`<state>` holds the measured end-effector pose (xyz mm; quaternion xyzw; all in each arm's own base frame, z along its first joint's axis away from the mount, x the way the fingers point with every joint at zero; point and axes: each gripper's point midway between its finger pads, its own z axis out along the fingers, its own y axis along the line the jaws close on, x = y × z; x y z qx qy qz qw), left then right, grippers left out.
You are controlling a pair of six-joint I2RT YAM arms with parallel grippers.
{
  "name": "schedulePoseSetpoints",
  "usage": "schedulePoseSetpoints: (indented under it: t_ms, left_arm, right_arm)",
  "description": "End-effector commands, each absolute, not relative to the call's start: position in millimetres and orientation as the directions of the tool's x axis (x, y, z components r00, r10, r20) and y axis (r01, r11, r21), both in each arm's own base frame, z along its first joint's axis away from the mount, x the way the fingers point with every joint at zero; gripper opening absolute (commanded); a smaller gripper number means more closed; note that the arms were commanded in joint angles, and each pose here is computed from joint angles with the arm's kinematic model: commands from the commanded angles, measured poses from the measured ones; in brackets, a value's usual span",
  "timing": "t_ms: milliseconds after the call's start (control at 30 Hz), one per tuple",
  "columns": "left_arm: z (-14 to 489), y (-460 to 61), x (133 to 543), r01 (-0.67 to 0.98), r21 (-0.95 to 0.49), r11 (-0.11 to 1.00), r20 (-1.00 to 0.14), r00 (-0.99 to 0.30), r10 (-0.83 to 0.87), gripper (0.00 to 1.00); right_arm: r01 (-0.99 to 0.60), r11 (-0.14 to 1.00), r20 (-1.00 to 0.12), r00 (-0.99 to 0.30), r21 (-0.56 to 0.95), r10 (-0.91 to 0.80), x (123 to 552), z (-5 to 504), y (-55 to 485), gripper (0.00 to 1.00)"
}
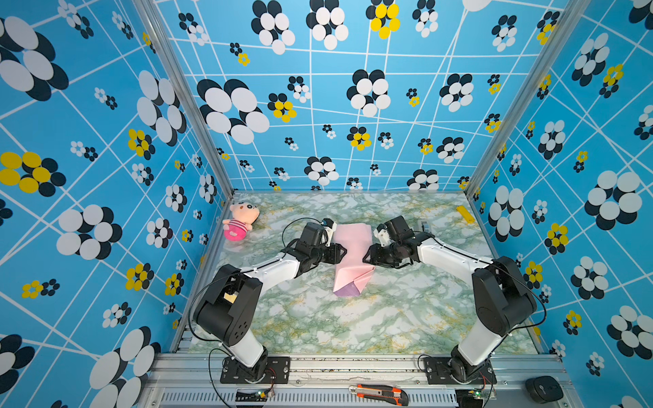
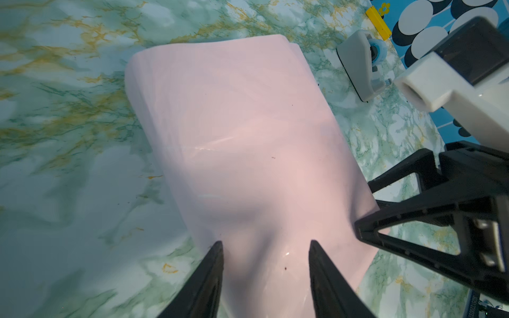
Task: Wrap a gift box in wrapping paper
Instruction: Fold the wrapping paper for the gift box.
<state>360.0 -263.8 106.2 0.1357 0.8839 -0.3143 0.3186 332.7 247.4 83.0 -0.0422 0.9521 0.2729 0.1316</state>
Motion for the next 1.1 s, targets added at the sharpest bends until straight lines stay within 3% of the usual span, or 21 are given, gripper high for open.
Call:
schedulePoseSetpoints:
  t_ms: [0, 367, 533, 667, 867, 1000, 1067]
  left_arm:
    - [96.1, -273.6, 350.0, 0.442, -0.501, 0.744, -0.624, -0.780, 0.044, 0.49]
    - [98.4, -283.7, 339.5, 0.450, -0.515, 0.729, -0.622, -0.782, 0.043, 0.50]
    - [124.0, -266.9, 352.7, 0.526, -0.318, 0.789, -0.726, -0.670, 0.154, 0.57]
    - [147.8, -265.9, 355.4, 0.653, -0.136, 0.745, -0.797, -0.519, 0.310, 0.63]
    - [170.4, -291.3, 335.3, 0.858, 0.019, 0.513, -0.848, -0.258, 0.463, 0.67]
    - [155.3, -313.1, 304.4, 0.964, 0.132, 0.232, -0.803, -0.033, 0.595, 0.68]
    - [142.2, -318.7, 300.4, 0.971, 0.185, 0.153, -0.762, 0.043, 0.646, 0.69]
  right_arm:
    - [-0.166, 0.869, -0.267, -0.963, 0.467, -0.041, 329.2, 80.4, 243.3, 0.53]
    - [-0.186, 0.862, -0.281, -0.958, 0.471, -0.053, 326.4, 90.6, 243.4, 0.58]
    - [-0.176, 0.890, -0.288, -0.956, 0.422, -0.053, 329.0, 87.6, 234.6, 0.59]
    - [-0.186, 0.886, -0.338, -0.940, 0.424, -0.036, 334.9, 103.3, 233.5, 0.65]
    - [-0.183, 0.882, -0.425, -0.905, 0.434, 0.022, 339.3, 137.9, 221.3, 0.67]
    - [-0.124, 0.879, -0.461, -0.879, 0.461, 0.118, 329.9, 150.1, 202.4, 0.66]
    - [-0.090, 0.865, -0.464, -0.868, 0.493, 0.175, 321.2, 148.7, 195.2, 0.62]
